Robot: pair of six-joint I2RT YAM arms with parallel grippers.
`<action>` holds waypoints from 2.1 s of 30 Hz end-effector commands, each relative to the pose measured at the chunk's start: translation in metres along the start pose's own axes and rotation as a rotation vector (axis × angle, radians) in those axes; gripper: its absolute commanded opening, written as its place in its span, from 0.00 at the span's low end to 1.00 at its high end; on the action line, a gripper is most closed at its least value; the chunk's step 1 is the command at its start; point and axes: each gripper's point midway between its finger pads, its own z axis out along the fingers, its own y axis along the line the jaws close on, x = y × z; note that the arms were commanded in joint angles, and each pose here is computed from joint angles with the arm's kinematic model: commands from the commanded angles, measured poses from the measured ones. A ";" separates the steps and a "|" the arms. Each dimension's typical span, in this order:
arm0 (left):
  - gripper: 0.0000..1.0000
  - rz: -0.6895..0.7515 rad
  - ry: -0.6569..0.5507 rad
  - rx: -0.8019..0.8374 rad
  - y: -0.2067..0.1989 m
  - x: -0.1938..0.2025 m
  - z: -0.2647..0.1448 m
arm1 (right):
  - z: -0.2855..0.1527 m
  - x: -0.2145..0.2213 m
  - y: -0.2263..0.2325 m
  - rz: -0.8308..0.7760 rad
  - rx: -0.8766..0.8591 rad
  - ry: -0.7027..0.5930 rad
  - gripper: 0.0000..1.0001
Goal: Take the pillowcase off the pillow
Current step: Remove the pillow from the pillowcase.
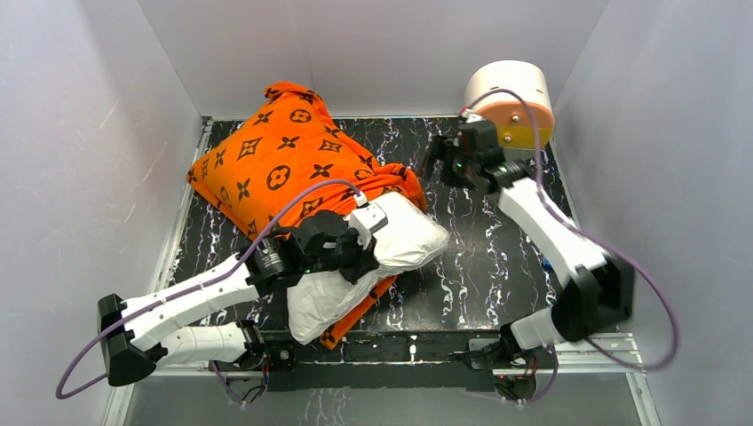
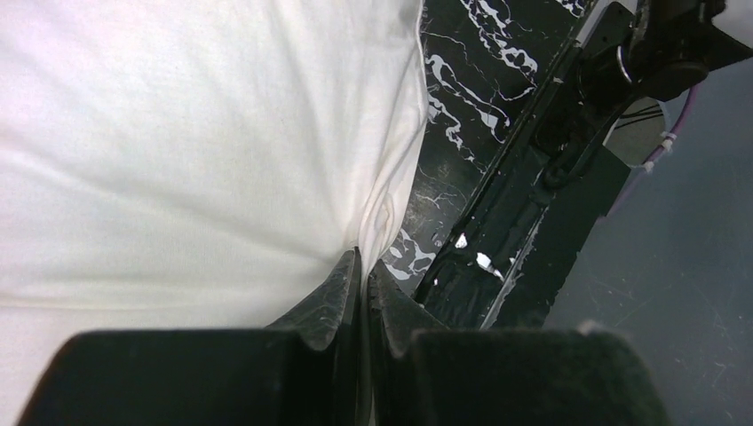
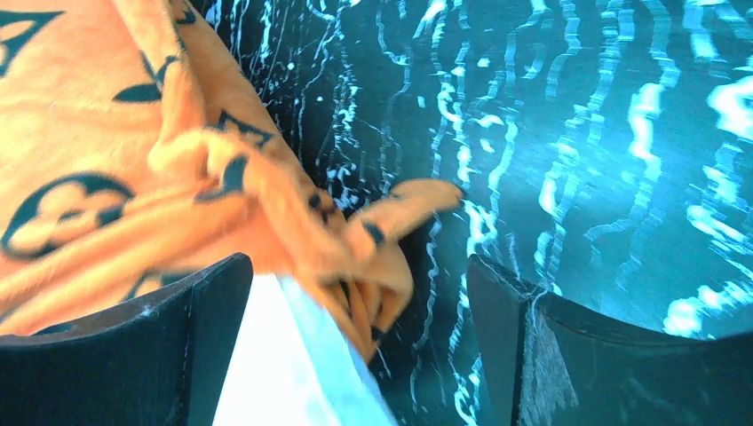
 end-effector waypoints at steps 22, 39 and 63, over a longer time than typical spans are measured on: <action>0.32 0.116 -0.039 0.096 -0.023 -0.065 0.042 | -0.075 0.110 0.036 0.505 -0.586 -0.080 0.88; 0.96 0.022 -0.127 -0.638 0.096 -0.049 -0.082 | -0.027 0.033 -0.058 0.054 0.176 -0.009 0.63; 0.98 -0.414 -0.191 -0.717 0.160 -0.027 -0.070 | -0.099 0.186 0.105 0.285 -0.668 0.043 0.99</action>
